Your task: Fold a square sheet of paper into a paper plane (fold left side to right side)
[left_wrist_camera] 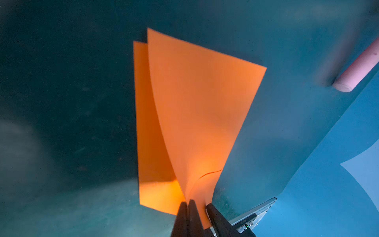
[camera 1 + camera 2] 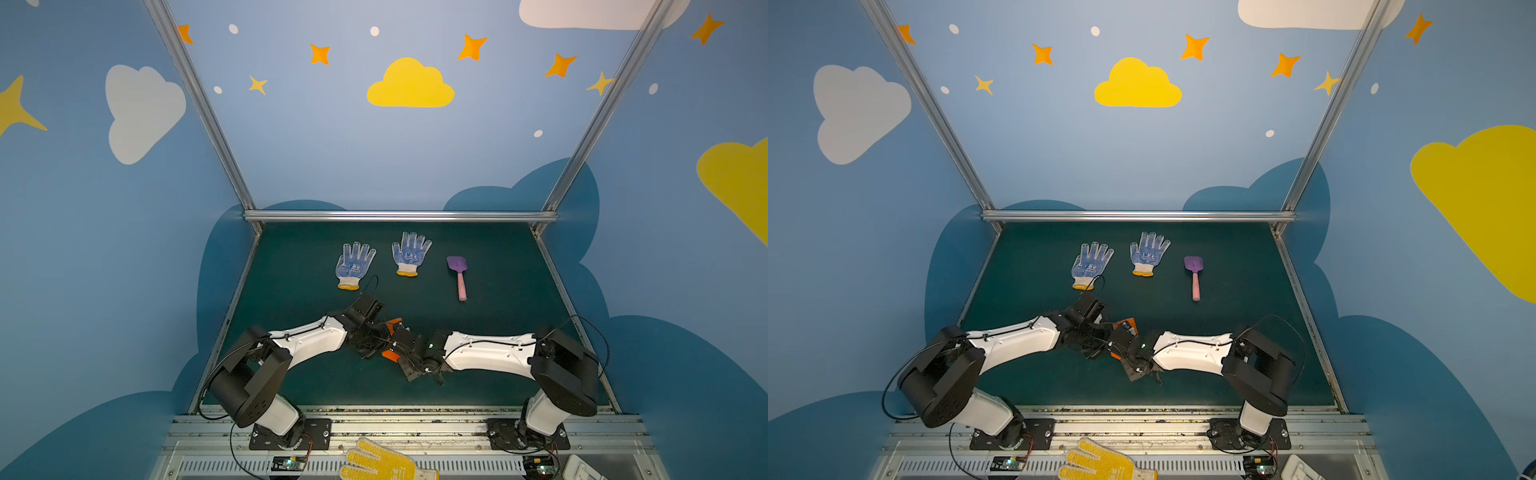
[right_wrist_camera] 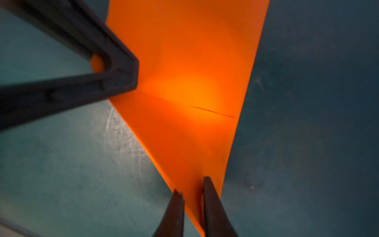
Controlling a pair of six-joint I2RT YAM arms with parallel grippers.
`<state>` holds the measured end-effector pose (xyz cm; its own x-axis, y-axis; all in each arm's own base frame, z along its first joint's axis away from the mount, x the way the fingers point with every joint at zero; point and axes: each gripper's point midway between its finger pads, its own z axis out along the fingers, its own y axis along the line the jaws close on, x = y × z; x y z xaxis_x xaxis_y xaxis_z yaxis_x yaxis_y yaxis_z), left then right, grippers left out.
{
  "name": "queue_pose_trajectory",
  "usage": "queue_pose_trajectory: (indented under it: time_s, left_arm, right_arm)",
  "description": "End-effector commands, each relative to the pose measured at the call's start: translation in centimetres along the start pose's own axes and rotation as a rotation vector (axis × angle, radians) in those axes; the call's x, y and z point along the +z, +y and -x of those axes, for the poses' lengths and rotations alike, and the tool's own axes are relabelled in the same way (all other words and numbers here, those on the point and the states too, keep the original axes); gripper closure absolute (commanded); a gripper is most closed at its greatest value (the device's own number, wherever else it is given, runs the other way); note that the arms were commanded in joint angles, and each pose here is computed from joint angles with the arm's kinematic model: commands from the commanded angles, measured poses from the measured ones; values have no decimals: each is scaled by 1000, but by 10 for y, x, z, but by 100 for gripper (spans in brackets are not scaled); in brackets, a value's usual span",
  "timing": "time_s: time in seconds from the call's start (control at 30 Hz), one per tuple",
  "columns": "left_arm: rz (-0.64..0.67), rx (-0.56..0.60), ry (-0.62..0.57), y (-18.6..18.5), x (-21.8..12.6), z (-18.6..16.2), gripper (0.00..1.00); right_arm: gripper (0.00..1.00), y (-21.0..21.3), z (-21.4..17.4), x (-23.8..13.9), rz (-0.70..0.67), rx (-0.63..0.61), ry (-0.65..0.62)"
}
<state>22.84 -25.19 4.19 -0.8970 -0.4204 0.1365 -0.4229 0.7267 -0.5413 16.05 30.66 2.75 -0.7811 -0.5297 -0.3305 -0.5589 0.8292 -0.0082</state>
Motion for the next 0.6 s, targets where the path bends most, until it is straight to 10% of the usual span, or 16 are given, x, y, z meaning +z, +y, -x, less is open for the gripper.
queue_pose_trajectory:
  time_s: [0.0, 0.3, 0.57]
  left_arm:
    - [-2, 19, -17, -5, -6, 2, 96]
    - [0, 25, -21, -7, -7, 2, 96]
    - [9, 82, -77, -18, -22, 14, 46]
  right_arm:
    - [94, 1, 0, 1, -12, -1, 14]
    - [100, 1, -7, 7, -9, 20, 33]
    - [100, -8, -21, 17, 9, 123, 35]
